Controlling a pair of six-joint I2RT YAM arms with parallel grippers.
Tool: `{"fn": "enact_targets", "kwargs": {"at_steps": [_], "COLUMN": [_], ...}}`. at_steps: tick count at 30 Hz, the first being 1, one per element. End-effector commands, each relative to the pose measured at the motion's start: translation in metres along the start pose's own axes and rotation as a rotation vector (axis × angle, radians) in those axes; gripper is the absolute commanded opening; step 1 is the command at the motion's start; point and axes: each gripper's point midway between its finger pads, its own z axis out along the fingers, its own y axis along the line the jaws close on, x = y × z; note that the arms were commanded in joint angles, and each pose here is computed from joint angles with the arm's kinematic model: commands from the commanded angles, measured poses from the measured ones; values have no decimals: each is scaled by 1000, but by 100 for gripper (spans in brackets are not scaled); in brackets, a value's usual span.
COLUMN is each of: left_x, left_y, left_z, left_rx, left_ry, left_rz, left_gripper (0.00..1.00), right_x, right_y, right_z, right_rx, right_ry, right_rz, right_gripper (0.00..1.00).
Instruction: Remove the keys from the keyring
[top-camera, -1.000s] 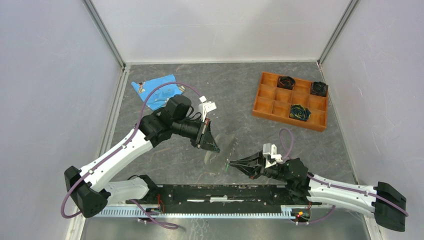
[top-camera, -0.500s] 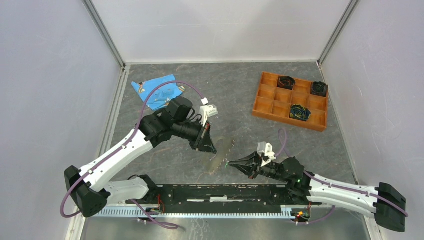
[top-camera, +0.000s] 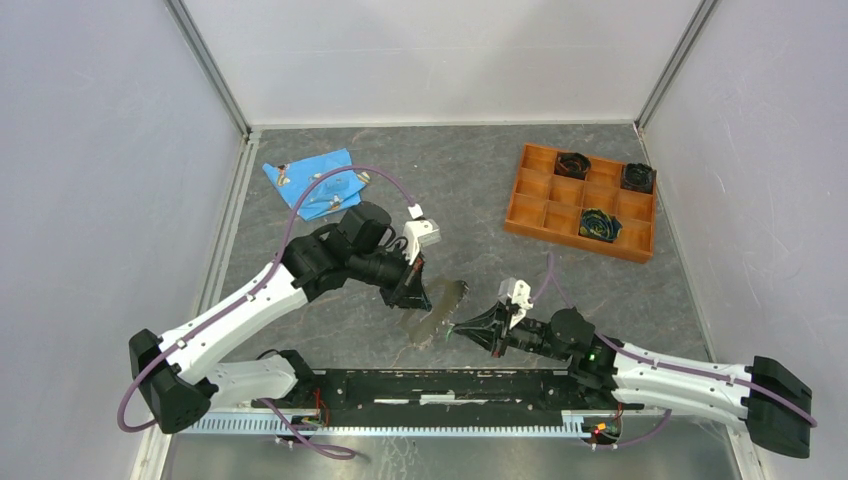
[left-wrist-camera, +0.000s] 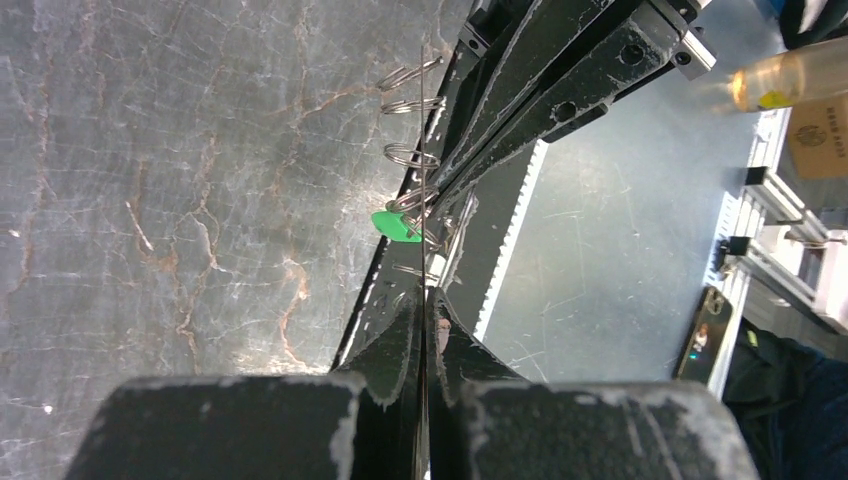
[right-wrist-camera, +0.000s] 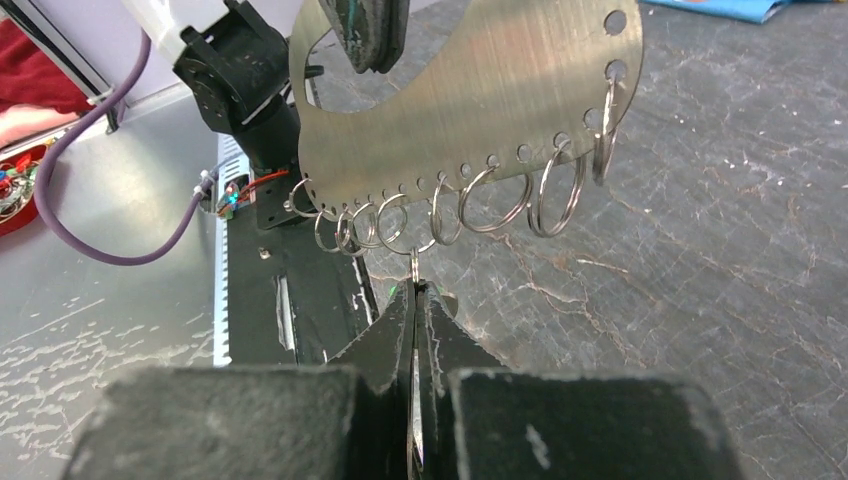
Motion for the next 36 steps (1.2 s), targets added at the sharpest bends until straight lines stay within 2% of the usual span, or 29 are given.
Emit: {"fn": "enact_targets", "kwargs": {"at_steps": [1,21,36], "left_x": [-22,-10,-4], "left_y": [-3,2,13], "left_z": [-3,10,26], "left_rx": [-15,-55,-131], "left_ry": [-83,-57,-35], "left_rz": [146,187,195], "left_gripper": [2,2,2], "right_x": [2,-5,-14], "right_y": [-4,-10,-13], "right_z": [5,17,15], "right_rx": [37,90,119], "right_ry": [51,74,37], "right_rz": [26,73,90], "right_gripper": [0,0,0]}}
